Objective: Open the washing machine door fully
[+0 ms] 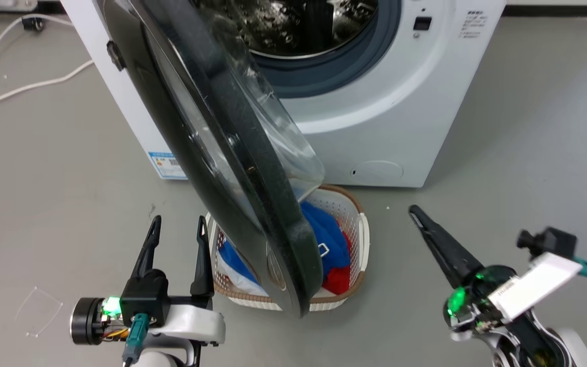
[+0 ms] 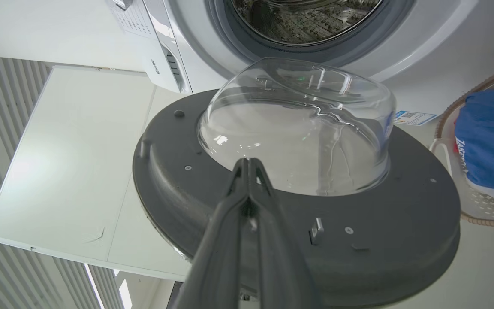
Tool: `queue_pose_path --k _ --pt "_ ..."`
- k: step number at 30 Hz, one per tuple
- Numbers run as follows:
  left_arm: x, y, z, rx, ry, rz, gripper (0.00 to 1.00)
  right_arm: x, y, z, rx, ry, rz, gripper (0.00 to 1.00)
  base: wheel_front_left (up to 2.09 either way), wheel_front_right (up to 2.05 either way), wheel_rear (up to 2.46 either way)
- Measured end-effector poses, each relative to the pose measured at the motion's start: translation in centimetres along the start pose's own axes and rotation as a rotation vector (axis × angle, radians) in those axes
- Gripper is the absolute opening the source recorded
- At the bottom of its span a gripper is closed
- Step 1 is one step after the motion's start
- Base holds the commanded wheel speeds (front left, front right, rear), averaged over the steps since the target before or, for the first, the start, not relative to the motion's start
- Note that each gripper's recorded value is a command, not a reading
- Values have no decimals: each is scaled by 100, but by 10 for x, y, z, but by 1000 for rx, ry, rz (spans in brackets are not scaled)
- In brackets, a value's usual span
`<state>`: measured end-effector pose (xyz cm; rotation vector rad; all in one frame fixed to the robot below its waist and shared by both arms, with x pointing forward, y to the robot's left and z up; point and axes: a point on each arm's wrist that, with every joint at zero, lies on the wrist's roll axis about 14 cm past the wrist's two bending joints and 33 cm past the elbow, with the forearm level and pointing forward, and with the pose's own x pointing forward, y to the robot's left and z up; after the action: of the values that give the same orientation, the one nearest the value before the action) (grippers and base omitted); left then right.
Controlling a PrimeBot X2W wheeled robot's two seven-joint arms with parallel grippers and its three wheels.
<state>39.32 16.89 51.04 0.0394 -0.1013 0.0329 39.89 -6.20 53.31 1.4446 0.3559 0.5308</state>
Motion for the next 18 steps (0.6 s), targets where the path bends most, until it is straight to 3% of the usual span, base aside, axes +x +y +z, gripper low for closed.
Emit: queue_pose_path --k 10,14,17,18 --pt "-18 -1 10 3 -22 -10 100 -53 12 56 -121 -377 -16 0 0 0 0" --pt "-24 -1 14 2 -31 -10 100 -76 21 76 -280 -524 -30 0 0 0 0" --pt "-28 -1 16 2 -36 -11 100 -95 26 89 -463 -624 -54 0 0 0 0" --pt "-29 -1 17 2 -39 -12 100 -100 26 91 -539 -635 -70 19 0 0 0"
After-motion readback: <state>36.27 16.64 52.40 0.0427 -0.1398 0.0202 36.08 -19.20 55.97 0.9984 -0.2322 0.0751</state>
